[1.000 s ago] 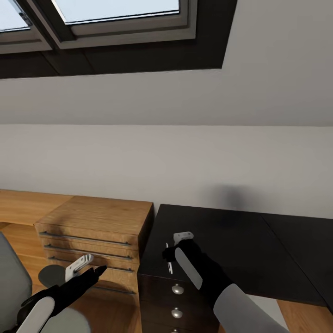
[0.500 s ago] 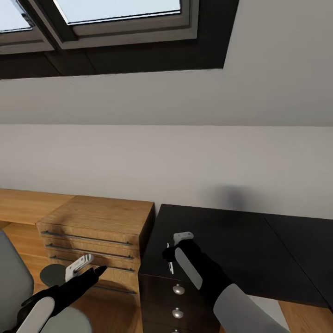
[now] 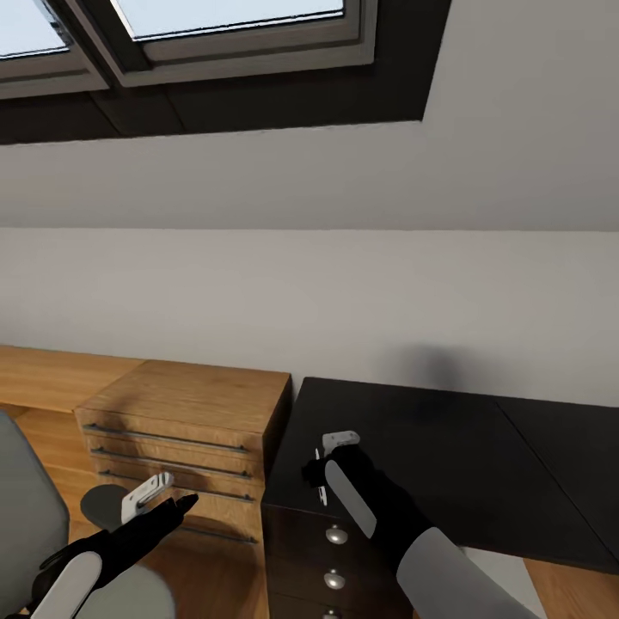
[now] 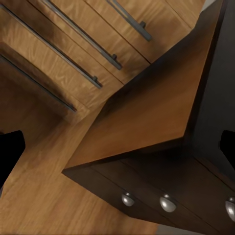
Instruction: In the bedroom, organize the workspace by keeping the computer under the desk, ensuring the monitor is on the desk, placing the keyboard on the desk next to the monitor, placing the mouse on the desk next to the keyboard, moving the folder from the swivel chair onto the desk next to the mouse, stacking the notebook on top of the folder with the pen on top of the notebook, and positioning the swivel chair next to the desk.
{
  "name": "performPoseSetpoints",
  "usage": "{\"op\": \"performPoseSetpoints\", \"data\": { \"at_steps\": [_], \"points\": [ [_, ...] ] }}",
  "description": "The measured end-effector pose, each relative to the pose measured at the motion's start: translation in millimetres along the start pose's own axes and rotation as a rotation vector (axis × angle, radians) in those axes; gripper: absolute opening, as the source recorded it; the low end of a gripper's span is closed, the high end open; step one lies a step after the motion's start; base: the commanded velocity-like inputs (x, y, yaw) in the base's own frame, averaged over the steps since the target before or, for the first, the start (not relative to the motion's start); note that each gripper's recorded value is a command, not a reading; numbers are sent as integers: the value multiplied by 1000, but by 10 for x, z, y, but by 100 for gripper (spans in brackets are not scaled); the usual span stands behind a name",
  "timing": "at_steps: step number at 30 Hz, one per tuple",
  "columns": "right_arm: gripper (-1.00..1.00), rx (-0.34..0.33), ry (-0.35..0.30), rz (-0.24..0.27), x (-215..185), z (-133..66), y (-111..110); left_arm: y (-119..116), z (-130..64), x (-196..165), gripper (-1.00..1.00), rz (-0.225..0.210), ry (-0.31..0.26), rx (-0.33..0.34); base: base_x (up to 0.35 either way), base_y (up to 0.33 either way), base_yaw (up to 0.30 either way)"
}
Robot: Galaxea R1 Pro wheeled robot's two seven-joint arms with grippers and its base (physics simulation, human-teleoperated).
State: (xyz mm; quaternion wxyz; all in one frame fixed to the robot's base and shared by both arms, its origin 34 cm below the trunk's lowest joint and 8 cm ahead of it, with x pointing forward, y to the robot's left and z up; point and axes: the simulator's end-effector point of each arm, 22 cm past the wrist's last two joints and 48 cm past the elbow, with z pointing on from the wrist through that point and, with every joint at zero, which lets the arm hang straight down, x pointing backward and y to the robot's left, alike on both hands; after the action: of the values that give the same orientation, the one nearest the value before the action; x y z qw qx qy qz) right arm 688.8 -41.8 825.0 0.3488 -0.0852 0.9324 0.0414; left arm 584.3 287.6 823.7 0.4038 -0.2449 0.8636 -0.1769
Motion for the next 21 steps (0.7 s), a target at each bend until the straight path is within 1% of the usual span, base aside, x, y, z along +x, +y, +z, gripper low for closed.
{"op": "performPoseSetpoints", "data": {
  "at_steps": [16,21],
  "points": [
    [100,-1,-1,0,190,197,0,142,157,177,100,0,0,0,0,0,2],
    [100,-1,-1,0,190,197,-1,138,157,177,100,0,0,1,0,0,0]
  ]
}}
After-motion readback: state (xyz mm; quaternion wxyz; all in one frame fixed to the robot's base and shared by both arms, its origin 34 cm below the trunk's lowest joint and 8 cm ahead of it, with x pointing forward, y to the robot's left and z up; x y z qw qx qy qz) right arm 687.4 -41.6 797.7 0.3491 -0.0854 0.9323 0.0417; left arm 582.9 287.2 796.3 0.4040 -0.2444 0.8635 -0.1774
